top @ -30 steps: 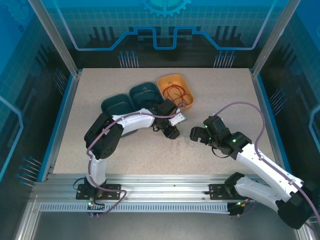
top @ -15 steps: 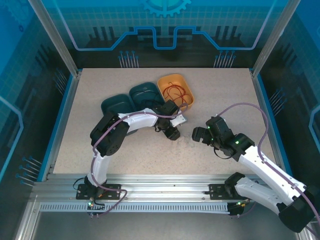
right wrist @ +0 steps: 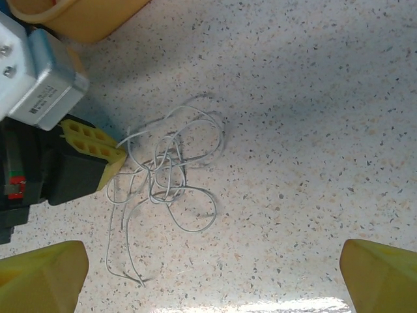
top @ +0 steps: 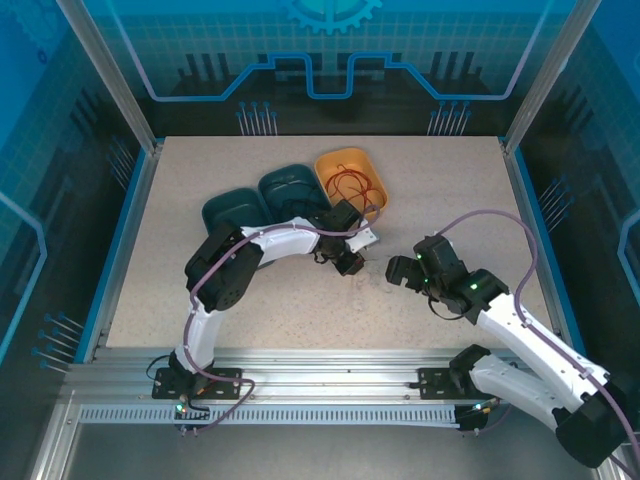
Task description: Untangle the cables
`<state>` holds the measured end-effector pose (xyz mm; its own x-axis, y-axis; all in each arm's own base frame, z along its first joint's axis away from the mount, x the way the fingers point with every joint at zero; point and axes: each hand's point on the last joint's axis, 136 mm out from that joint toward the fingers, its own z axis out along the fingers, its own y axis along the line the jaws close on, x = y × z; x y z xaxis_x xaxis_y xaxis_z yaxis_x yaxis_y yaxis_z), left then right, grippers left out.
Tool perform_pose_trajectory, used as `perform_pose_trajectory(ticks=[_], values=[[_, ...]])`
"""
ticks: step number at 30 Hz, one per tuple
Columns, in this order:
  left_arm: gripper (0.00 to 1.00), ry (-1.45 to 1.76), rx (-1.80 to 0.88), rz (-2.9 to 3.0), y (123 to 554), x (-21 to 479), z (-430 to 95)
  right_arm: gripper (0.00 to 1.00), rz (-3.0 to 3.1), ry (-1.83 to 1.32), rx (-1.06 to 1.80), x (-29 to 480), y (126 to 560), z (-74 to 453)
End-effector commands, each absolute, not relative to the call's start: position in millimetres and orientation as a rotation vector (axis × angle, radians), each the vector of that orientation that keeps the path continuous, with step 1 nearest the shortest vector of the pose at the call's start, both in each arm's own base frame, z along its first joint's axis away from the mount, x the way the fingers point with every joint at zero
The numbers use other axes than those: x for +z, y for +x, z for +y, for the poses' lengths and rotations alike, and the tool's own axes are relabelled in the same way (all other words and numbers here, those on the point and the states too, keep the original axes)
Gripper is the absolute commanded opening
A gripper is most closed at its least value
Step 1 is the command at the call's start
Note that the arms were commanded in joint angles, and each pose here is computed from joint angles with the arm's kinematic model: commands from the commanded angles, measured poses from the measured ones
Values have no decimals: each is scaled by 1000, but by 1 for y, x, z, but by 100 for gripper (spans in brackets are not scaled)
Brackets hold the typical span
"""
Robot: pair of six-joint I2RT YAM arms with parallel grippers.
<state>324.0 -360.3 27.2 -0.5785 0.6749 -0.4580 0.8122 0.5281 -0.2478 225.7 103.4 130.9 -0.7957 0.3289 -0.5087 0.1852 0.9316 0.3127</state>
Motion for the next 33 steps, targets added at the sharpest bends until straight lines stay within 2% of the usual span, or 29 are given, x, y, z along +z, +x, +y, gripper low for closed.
perform_pose_trajectory(ticks=[1, 6, 9, 19, 25, 29, 33], values=[[0, 1189, -665, 2387, 325, 68, -363, 100, 2511, 377, 359, 126, 227, 103], [0, 1156, -637, 2346, 317, 102, -350, 86, 2533, 407, 364, 114, 227, 102], [0, 1128, -627, 2326, 310, 123, -341, 85, 2526, 422, 374, 113, 229, 100], [0, 1030, -653, 2216, 295, 192, -323, 92, 2514, 449, 361, 112, 230, 93], [0, 931, -728, 2024, 290, 269, -321, 97, 2510, 474, 330, 109, 229, 86], [0, 888, -818, 1854, 284, 326, -324, 98, 2506, 489, 339, 106, 231, 85], [0, 870, -866, 1739, 283, 363, -329, 98, 2502, 488, 352, 105, 231, 85]])
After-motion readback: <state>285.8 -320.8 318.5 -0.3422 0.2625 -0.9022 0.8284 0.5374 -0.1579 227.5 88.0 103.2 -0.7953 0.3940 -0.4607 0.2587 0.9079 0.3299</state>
